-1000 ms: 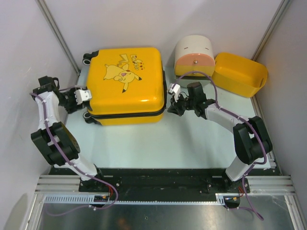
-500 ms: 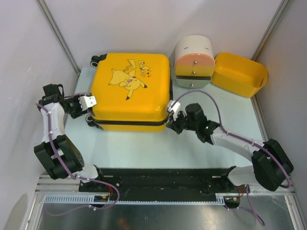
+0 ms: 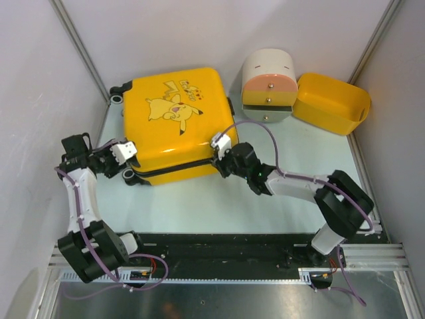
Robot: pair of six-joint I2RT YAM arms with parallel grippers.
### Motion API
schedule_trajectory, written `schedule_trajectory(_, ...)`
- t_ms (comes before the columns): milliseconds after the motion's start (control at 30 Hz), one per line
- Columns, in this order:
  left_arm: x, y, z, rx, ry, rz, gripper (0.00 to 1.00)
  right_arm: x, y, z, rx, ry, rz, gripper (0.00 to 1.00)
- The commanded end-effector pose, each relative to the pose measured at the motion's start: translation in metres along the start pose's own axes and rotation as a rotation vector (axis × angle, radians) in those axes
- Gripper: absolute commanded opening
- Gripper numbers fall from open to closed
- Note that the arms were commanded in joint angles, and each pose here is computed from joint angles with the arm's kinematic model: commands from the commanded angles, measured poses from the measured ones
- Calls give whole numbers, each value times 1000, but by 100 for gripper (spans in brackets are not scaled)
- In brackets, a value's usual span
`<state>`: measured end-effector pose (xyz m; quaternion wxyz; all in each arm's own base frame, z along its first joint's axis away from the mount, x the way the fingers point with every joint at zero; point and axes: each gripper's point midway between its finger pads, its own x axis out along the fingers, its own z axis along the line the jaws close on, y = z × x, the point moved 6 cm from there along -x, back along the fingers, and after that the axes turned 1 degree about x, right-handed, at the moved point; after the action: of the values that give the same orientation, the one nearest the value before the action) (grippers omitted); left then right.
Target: Open, take out, and arrange the luggage
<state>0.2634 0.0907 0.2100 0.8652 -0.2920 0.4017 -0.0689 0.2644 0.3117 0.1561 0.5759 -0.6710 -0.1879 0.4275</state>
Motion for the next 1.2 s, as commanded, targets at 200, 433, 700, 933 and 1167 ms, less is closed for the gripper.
schedule_trajectory(200,-16,-38,-82,-711,171,-145,0,72,-110,-5,-120,-113,-433,0)
schedule_trajectory(433,-30,-54,-98,-694,118,-173,0,89,-106,53,-99,-270,-452,0)
schedule_trajectory(700,-12,-73,-97,-682,230,-202,0,59,-85,96,38,-418,-336,0)
schedule_trajectory(933,5,-99,-97,-719,295,-224,0,62,-88,111,65,-397,-382,0)
schedule_trajectory(1167,12,-116,-110,-703,335,-251,0,90,-127,2,4,-225,-454,0)
